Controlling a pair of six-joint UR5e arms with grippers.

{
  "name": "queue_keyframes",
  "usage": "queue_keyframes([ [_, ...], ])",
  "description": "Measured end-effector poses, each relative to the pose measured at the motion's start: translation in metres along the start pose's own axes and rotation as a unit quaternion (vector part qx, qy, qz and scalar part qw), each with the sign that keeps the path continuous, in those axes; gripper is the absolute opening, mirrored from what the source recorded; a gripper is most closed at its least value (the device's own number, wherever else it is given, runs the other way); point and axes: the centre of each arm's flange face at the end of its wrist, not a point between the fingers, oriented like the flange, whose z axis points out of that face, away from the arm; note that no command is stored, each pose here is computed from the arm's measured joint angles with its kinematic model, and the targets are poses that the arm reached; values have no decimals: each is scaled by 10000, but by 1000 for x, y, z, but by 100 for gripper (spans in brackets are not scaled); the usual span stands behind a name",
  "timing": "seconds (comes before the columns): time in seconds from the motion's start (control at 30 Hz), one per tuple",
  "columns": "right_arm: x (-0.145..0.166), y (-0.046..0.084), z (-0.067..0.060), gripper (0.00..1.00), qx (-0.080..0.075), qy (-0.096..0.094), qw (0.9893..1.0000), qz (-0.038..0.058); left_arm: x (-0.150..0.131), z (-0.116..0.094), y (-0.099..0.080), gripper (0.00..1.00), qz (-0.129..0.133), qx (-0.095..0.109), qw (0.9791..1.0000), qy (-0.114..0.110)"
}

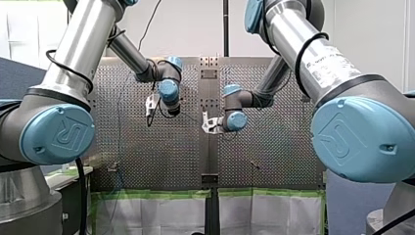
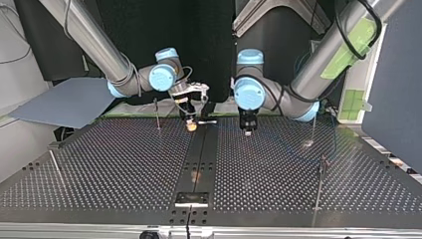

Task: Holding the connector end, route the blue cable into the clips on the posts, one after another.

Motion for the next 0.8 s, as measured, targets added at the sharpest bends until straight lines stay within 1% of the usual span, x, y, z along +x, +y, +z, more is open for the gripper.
queue_keyframes([
  [0.13, -11, 7, -2, 0, -52, 36, 10000, 53, 15, -4, -1, 0, -8, 29, 10000, -26],
  [0.2, -17, 9, -4, 0, -71, 53, 9999, 101, 24, -7, -2, 0, -1, 49, 10000, -30],
  [0.33, -30, 11, -10, 0, -84, 71, 9997, 195, 39, -12, -4, 0, 6, 92, 9999, -52],
  [0.47, -44, 11, -18, 0, -86, 80, 9996, 264, 46, -15, -8, 0, -12, 125, 9998, -126],
  [0.57, -53, 12, -24, 0, -88, 82, 9993, 349, 55, -12, -12, 0, -7, 145, 9998, -162],
  [0.7, -67, 14, -33, 0, -66, 84, 9985, 537, 76, -5, -24, 0, 9, 246, 9996, -167],
  [0.73, -70, 15, -35, 0, -63, 83, 9984, 560, 80, -4, -26, 0, 0, 268, 9995, -170],
  [0.8, -78, 17, -40, 0, -76, 82, 9983, 569, 92, 0, -32, 0, -21, 305, 9994, -169],
])
